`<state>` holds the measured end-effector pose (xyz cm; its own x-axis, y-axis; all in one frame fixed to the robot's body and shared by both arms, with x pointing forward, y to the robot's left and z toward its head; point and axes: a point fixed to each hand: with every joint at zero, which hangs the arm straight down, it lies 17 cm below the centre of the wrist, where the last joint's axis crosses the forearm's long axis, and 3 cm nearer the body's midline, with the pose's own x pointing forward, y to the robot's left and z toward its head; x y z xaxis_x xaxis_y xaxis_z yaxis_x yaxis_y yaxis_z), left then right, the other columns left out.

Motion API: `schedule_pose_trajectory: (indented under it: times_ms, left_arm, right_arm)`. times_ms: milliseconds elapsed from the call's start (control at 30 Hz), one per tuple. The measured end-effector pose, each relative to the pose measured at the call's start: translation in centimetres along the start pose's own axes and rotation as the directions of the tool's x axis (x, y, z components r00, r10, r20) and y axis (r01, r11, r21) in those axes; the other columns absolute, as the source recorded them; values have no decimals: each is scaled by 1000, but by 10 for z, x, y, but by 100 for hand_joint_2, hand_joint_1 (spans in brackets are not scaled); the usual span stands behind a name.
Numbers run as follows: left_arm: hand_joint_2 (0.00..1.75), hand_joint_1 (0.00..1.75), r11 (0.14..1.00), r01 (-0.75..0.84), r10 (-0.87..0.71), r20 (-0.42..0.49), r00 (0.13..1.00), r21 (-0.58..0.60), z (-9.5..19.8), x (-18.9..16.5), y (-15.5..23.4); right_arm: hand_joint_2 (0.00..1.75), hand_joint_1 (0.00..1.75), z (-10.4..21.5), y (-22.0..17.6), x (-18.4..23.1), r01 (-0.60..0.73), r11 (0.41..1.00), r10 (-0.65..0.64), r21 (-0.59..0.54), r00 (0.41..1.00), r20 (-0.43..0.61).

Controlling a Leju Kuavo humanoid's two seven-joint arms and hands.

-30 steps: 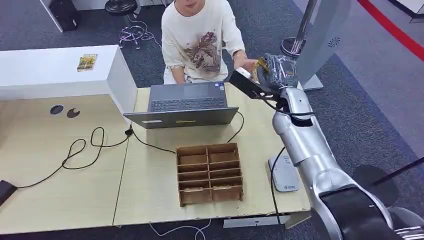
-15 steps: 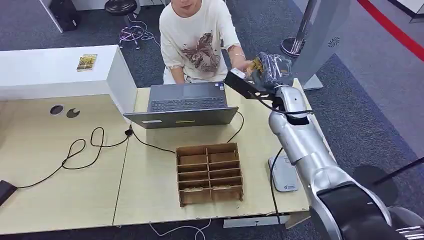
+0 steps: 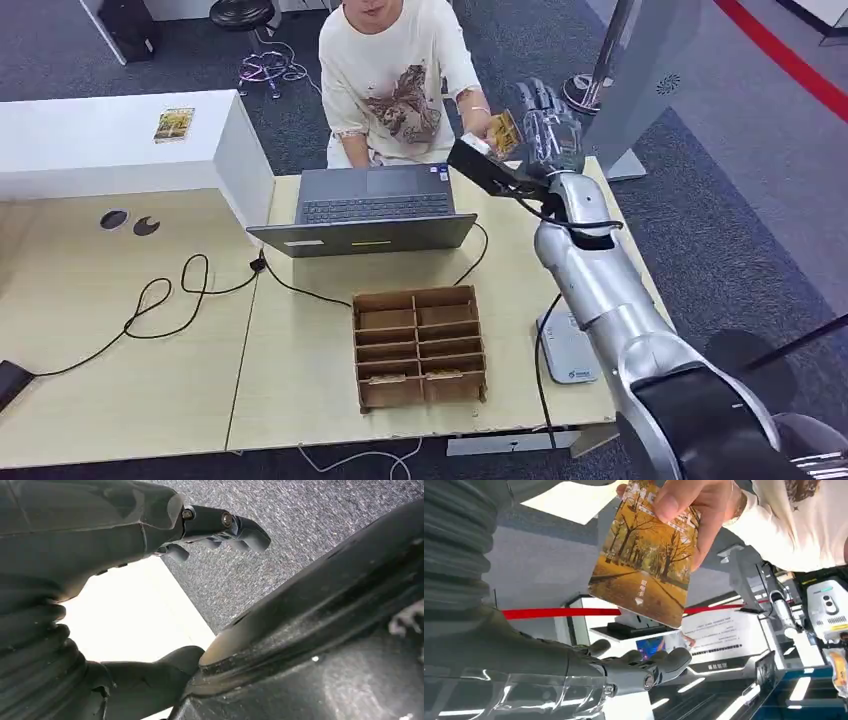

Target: Pass the card to the sensor for recognition and then transmit it.

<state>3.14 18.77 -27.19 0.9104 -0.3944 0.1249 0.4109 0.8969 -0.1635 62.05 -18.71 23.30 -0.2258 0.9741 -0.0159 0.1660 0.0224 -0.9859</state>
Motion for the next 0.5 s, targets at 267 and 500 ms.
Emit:
schedule_pose_trajectory:
  times_ms: [267, 500]
  left_arm:
    - [175, 0, 1000, -14, 14, 2, 1000, 3, 0, 1, 0]
    - [175, 0, 1000, -23, 24, -3, 1000, 9, -1, 1, -1]
  right_arm:
    - [175, 0, 12, -28, 25, 333, 936, -328, -119, 943, 57]
    - [175, 0, 43, -89, 25, 604, 731, -601, -318, 790, 120]
